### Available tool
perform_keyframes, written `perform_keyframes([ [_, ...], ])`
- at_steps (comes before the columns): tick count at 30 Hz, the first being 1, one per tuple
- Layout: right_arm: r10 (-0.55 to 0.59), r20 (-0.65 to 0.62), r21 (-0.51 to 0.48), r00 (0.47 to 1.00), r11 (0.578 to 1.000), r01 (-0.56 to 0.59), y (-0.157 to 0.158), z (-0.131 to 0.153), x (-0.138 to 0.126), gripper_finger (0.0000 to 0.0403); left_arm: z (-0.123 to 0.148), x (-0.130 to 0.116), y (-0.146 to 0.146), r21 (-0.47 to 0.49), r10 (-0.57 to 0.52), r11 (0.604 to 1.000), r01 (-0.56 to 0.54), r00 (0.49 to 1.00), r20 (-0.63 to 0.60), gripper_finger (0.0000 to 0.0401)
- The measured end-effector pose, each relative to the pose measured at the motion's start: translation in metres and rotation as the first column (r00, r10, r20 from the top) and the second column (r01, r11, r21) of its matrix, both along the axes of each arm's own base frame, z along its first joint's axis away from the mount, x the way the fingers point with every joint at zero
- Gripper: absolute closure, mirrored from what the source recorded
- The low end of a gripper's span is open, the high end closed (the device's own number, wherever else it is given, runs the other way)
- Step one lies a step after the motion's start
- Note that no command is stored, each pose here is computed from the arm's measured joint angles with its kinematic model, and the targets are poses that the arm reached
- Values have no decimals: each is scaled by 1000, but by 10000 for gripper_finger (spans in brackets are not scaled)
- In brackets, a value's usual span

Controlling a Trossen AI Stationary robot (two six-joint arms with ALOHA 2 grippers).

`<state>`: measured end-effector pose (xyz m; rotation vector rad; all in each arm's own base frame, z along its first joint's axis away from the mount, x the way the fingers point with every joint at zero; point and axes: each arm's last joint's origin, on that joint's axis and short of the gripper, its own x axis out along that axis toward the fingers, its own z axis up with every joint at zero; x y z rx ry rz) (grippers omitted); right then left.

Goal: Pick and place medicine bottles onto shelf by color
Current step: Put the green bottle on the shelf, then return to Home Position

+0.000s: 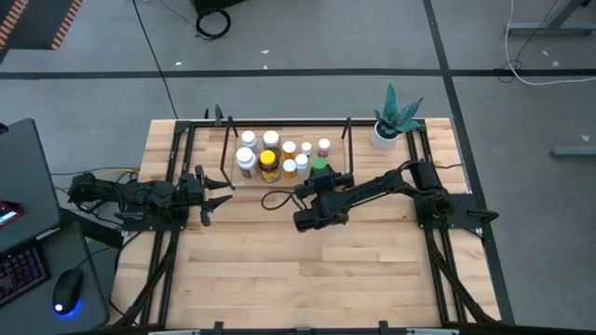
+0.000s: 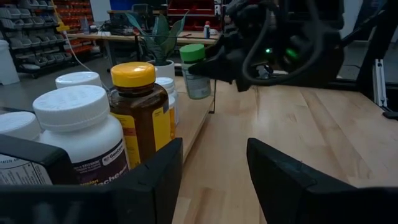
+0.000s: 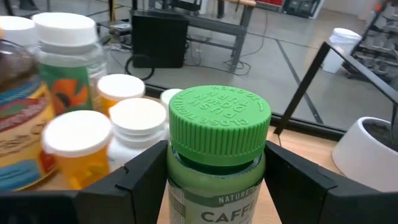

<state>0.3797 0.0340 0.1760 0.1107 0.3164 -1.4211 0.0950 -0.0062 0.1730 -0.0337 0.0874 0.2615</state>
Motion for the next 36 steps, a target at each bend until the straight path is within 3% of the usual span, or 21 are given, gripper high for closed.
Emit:
perform_keyframes([
  [11, -62, 58, 0, 996, 998, 62, -10, -27, -17, 155, 0, 0, 0, 1, 0, 1000, 0, 1000, 0, 220],
  [23, -73, 94, 12, 993, 997, 72, -19, -35, -14, 151, 0, 0, 0, 0, 0, 1000, 0, 1000, 0, 216],
  [30, -113, 84, 86, 990, 991, 106, -27, -37, -13, 124, 0, 0, 0, 0, 0, 1000, 0, 1000, 0, 214],
  [36, -106, 64, 84, 992, 991, 100, -28, -37, -13, 93, 0, 0, 0, 0, 0, 1000, 0, 1000, 0, 217],
])
